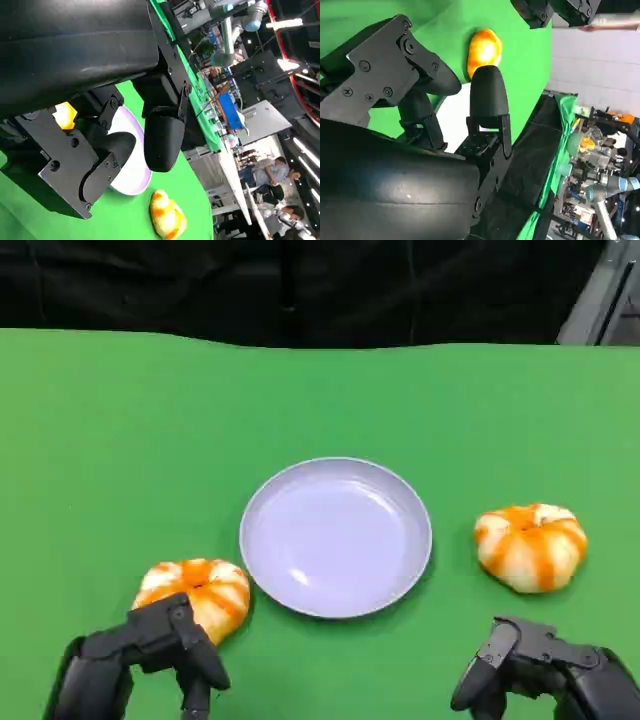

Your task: Grasp the bread from the table and place it into the plate.

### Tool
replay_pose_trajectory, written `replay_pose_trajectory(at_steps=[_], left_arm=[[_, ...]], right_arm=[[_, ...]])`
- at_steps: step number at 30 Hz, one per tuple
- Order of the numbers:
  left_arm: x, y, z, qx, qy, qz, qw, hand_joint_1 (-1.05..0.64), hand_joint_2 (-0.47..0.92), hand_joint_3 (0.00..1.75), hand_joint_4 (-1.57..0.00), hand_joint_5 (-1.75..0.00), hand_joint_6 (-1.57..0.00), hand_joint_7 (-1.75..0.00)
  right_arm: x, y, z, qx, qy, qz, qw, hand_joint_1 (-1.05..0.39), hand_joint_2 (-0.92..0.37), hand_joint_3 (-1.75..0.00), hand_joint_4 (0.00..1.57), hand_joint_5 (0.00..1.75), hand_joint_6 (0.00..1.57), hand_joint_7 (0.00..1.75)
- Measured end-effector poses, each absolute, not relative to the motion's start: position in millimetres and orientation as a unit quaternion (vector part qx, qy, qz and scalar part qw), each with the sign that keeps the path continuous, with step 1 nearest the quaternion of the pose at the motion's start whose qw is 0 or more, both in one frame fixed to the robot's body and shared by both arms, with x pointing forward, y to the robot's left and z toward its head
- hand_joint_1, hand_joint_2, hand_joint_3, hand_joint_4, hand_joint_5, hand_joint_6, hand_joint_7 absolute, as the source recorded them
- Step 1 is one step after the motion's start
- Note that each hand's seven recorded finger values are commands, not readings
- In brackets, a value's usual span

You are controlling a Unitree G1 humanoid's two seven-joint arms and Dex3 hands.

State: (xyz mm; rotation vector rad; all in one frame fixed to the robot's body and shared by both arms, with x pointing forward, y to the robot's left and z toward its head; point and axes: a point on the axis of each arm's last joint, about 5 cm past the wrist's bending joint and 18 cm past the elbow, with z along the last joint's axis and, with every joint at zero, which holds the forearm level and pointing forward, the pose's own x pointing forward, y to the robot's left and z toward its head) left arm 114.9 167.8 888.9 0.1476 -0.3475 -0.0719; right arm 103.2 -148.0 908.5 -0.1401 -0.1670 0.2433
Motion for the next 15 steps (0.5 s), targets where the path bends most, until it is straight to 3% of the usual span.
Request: replay_pose_trajectory(at_steps=[15], left_arm=[[115.0,168.0,888.9,0.074,-0.173,-0.035,0.982,0.03,0.29,1.51,-0.92,-1.64,-0.88,-1.46]], right_arm=[[103.2,-147.8,908.6,-0.07,-0.083,0.121,0.987,-0.05,-0.38,-1.27,0.72,1.68,0.74,1.41]])
